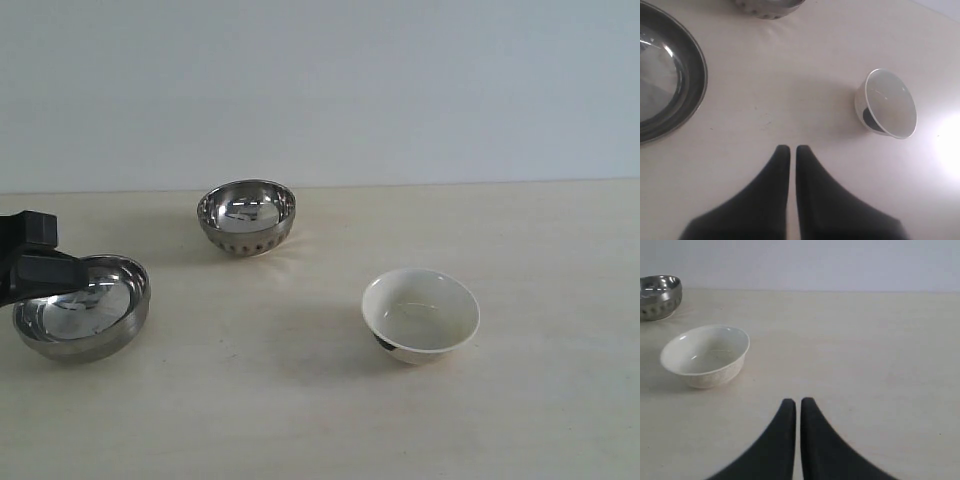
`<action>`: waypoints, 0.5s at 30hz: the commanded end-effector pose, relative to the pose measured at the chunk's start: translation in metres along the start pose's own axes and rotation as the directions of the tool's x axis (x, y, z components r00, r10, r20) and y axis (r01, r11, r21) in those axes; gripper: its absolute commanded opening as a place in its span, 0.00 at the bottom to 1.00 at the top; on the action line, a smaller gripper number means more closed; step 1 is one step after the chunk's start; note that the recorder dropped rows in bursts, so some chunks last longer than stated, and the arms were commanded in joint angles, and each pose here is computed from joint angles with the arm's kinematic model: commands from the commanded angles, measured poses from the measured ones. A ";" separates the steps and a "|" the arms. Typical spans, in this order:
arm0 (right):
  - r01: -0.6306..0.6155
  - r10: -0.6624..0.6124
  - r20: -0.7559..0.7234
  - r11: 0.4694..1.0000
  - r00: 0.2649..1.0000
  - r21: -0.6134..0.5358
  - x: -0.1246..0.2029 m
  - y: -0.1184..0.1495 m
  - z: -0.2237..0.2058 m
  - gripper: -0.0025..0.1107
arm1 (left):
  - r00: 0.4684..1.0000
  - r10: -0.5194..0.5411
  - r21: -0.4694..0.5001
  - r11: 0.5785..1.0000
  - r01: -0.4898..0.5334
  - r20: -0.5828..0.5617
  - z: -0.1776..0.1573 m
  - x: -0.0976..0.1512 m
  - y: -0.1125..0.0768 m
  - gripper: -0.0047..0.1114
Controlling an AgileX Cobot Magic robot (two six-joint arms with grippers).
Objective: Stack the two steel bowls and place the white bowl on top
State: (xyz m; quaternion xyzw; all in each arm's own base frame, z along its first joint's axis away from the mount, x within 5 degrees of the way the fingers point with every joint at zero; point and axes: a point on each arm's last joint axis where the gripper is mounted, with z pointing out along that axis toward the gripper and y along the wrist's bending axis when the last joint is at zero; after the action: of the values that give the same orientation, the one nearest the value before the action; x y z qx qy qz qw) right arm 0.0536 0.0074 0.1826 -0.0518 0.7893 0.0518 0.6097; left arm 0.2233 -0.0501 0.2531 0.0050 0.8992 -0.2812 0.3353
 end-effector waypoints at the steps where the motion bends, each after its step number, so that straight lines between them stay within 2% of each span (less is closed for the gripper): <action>1: -0.064 0.067 0.131 0.998 0.989 -0.026 -0.012 0.002 -0.001 0.02 | 1.000 0.022 -0.011 1.000 -0.022 0.021 0.000 -0.003 0.001 0.07; 5: -0.211 0.228 0.271 0.973 0.935 -0.093 -0.026 0.003 -0.004 0.02 | 0.999 0.022 -0.025 0.999 -0.021 0.035 0.000 -0.004 0.002 0.07; 10: -0.208 0.232 0.363 0.972 0.902 -0.105 -0.034 0.002 -0.007 0.02 | 0.998 0.023 -0.040 0.999 -0.021 0.052 0.000 -0.006 0.003 0.07; 12: -0.241 0.272 0.408 0.962 0.871 -0.128 -0.039 0.001 -0.009 0.02 | 0.998 0.023 -0.040 0.999 -0.021 0.052 0.000 -0.006 0.003 0.07; 13: -0.303 0.344 0.424 0.939 0.838 -0.162 -0.041 0.001 -0.010 0.02 | 0.998 0.023 -0.040 0.999 -0.021 0.052 0.000 -0.006 0.003 0.07; 15: -0.482 0.550 0.425 0.835 0.719 -0.265 -0.045 -0.001 -0.013 0.02 | 0.998 0.023 -0.040 0.999 -0.021 0.052 0.000 -0.006 0.003 0.07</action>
State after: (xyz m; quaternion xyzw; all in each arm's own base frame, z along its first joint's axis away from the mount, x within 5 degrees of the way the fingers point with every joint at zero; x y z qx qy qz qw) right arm 0.0550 0.0082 0.2214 0.0666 0.6385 0.1979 0.7408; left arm 0.2266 -0.0467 0.2537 0.0016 0.8973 -0.2622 0.3551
